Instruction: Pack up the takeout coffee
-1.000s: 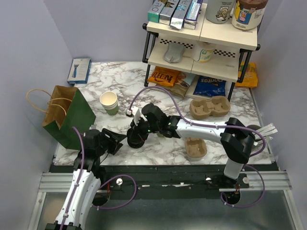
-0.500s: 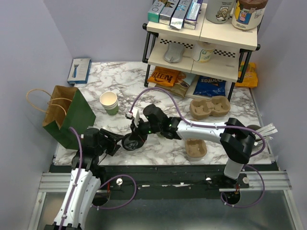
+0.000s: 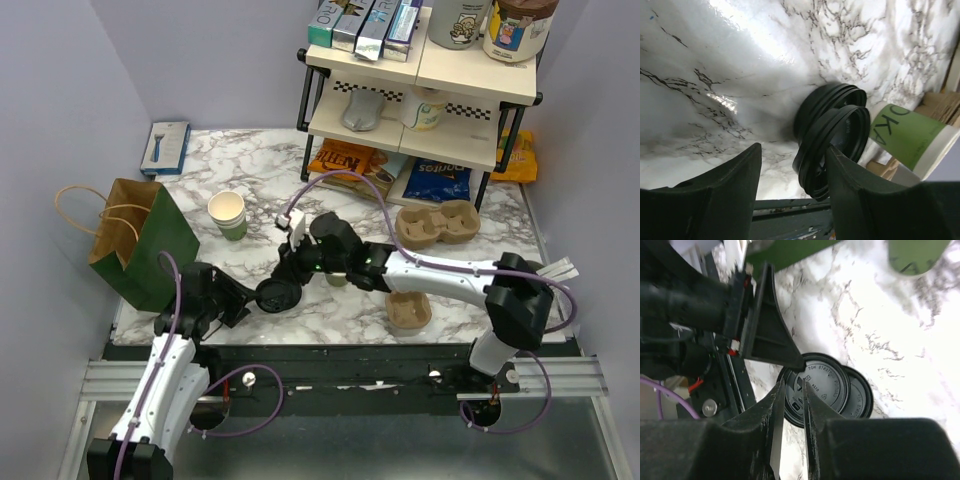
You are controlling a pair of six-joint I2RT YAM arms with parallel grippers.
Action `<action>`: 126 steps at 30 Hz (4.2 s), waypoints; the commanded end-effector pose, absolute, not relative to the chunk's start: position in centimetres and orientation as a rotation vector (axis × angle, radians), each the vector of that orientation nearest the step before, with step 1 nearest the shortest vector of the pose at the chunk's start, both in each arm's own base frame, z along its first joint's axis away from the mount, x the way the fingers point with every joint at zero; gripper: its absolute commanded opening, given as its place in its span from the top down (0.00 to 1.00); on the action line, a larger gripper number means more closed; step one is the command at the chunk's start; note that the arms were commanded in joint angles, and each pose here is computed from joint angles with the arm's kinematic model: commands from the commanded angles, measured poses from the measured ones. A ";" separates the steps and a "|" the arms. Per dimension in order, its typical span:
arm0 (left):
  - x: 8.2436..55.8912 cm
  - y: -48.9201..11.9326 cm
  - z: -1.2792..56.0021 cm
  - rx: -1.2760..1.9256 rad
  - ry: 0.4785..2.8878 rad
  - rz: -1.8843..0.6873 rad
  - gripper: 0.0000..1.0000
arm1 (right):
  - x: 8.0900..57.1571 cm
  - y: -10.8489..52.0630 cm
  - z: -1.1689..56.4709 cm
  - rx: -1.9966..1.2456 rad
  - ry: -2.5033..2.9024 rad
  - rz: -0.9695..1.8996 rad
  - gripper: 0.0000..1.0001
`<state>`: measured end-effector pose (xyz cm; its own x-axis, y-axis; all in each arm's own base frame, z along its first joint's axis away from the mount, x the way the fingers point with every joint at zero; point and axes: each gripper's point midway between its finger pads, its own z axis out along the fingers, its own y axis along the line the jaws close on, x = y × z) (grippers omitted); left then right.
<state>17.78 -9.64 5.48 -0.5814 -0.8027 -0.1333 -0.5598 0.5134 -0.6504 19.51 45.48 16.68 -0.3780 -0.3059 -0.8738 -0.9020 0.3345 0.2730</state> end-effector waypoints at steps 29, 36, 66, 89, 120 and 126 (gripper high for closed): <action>20.4 -11.6 7.1 -0.890 2.348 -0.884 1.00 | 21.1 41.8 20.6 -0.869 1.853 0.914 0.70; 19.6 -10.6 8.8 -0.913 2.337 -0.810 1.00 | 20.1 41.8 20.6 -1.067 1.741 0.896 0.66; 19.8 -2.9 7.1 -1.343 2.105 -0.318 1.00 | 18.6 46.8 6.1 -1.634 1.819 0.672 0.64; 19.8 -3.5 6.9 -1.320 2.125 -0.354 1.00 | 21.7 45.8 8.6 -1.474 1.840 0.491 0.66; 19.9 -4.1 6.7 -1.286 2.140 -0.401 1.00 | 23.4 45.0 4.6 -1.441 1.975 0.330 0.68; 19.8 -4.2 6.5 -1.283 2.144 -0.407 1.00 | 22.9 45.4 5.6 -1.421 1.980 0.380 0.68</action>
